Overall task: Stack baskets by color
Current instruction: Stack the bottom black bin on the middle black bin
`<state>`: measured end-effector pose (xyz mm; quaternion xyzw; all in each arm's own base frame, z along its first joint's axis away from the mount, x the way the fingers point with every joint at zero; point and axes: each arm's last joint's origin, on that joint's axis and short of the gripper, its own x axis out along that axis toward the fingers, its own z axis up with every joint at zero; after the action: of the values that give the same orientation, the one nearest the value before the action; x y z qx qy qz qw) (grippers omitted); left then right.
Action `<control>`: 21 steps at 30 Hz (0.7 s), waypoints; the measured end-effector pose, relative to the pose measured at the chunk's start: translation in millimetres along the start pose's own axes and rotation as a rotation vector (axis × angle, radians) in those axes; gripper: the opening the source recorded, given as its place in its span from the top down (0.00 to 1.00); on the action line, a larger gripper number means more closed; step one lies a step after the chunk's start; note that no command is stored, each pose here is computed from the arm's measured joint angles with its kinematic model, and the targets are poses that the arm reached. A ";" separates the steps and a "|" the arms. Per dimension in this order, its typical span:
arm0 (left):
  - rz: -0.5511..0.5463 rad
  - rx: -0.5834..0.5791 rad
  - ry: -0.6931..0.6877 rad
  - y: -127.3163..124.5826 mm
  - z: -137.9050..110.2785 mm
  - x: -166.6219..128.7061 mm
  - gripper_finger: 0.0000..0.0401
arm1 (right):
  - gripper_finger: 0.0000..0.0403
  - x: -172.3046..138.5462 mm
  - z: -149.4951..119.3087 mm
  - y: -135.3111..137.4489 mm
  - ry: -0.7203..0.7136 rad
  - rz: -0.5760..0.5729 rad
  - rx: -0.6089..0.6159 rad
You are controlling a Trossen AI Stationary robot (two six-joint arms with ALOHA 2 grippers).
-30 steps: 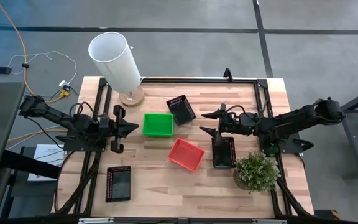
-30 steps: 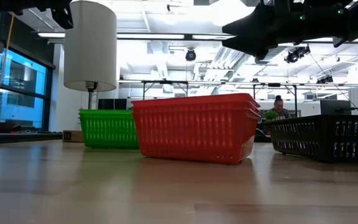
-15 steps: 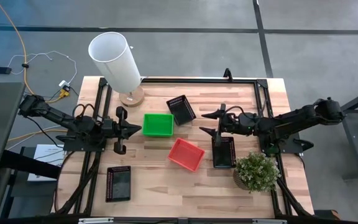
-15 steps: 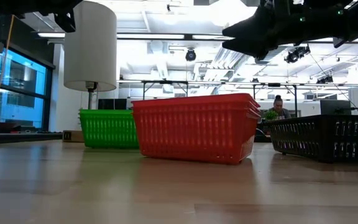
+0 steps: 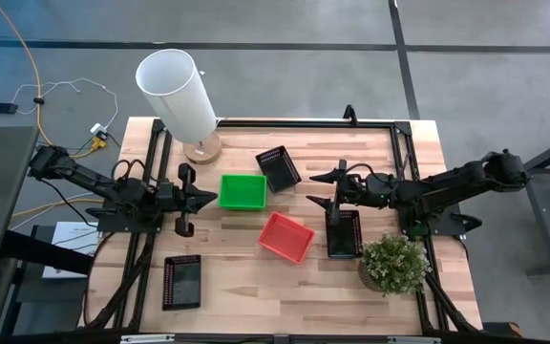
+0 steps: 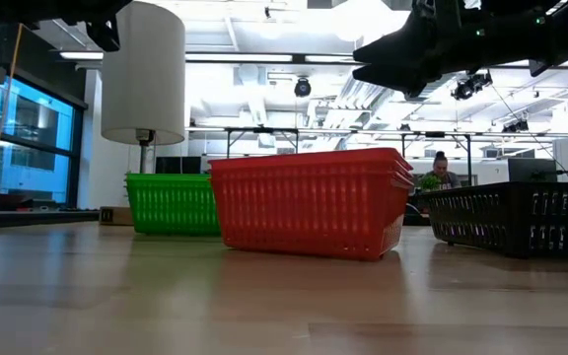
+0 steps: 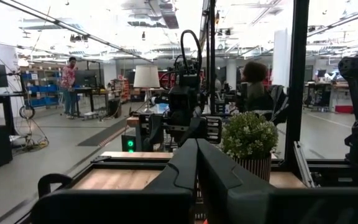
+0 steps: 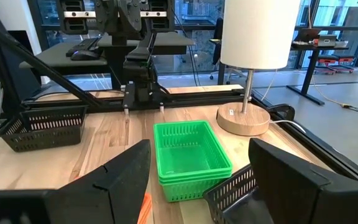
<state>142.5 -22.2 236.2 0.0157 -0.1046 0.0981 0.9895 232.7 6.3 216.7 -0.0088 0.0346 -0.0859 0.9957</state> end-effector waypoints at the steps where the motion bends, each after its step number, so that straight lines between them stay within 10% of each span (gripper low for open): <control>1: 0.001 0.000 0.000 0.0 0.0 0.0 1.00 | 0.36 0.0 0.0 0.0 0.000 0.000 0.000; 21: 0.014 0.054 0.009 -1.3 2.4 3.5 0.99 | 0.36 0.0 -0.4 0.0 0.004 0.000 -0.001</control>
<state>145.6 -23.0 239.3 0.0412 -0.0976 0.1078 0.9885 232.6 6.3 216.3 -0.0091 0.0367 -0.0859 0.9956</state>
